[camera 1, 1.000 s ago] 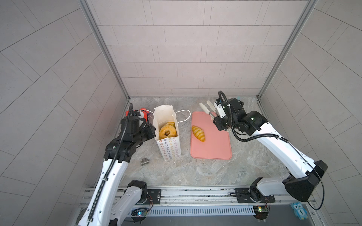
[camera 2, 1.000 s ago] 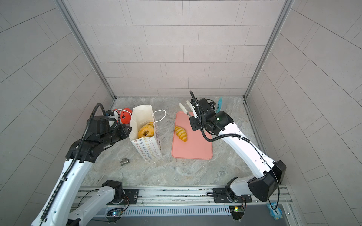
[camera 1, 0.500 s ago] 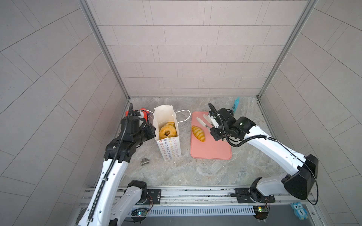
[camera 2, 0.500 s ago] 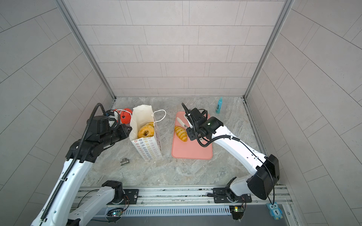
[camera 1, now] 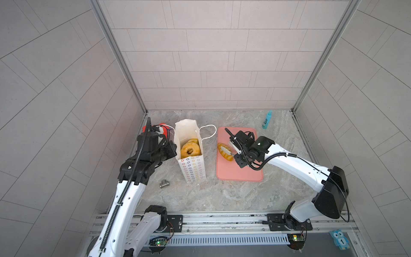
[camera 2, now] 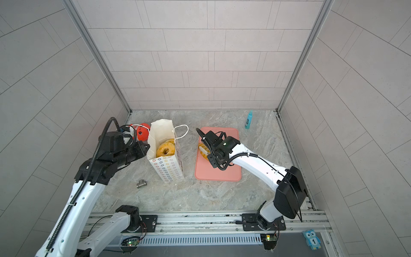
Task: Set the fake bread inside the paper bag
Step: 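Move the open tongs with the right gripper over the croissant, then lower the tongs around the croissant and close them with the right gripper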
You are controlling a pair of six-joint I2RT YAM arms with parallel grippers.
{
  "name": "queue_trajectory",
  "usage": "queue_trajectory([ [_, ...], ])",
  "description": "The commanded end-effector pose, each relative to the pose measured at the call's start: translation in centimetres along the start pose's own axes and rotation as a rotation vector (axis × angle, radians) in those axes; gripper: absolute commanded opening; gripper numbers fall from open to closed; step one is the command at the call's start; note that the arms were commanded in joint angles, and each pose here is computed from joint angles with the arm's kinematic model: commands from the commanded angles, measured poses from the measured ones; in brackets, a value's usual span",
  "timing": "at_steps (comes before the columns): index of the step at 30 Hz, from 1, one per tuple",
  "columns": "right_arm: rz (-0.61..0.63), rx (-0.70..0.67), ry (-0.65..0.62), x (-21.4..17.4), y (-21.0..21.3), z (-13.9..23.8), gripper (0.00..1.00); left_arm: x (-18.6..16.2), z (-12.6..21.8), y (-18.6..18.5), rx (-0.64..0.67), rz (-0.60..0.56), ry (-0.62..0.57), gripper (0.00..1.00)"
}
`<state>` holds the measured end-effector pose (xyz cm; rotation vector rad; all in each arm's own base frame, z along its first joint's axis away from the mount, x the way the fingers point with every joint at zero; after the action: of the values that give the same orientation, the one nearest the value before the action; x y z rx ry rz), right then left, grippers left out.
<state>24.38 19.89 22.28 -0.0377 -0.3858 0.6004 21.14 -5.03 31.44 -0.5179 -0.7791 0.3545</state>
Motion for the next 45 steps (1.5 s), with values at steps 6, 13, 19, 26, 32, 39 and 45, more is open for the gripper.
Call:
queue_trajectory([
  [6,-0.009,-0.03,0.026,-0.5,0.0,-0.7,0.48,0.1,0.2,-0.1,-0.006,-0.008,-0.011,0.09],
  [13,-0.006,-0.035,0.05,-0.7,0.2,-1.8,0.51,0.1,0.3,-0.1,-0.007,-0.008,-0.014,0.09],
  [19,-0.003,-0.039,0.067,-0.8,0.4,-2.8,0.52,0.0,0.4,0.0,-0.003,-0.01,-0.015,0.09],
  [26,-0.009,-0.049,0.075,-0.9,0.4,-3.6,0.55,0.0,0.3,0.0,0.002,-0.009,-0.011,0.09],
  [32,-0.023,-0.043,0.082,-0.9,0.1,-4.4,0.55,0.0,0.2,0.1,0.004,-0.011,-0.01,0.09],
  [39,-0.03,-0.032,0.093,-0.7,0.2,-5.3,0.54,0.0,0.3,0.1,0.004,-0.011,-0.012,0.09],
  [45,-0.035,-0.023,0.101,-0.7,0.2,-5.8,0.5,0.0,0.4,0.1,0.008,-0.012,-0.013,0.09],
])
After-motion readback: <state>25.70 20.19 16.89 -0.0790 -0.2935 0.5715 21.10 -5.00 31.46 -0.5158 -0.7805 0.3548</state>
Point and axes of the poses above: each gripper's point midway between its finger pads, its own z axis back along the fingers, its own y axis along the line the jaws close on, x = y × z, the point moved 7 cm from there along z, back along the fingers, and after that the axes turned 5 degrees about z, right-handed, at the moved point
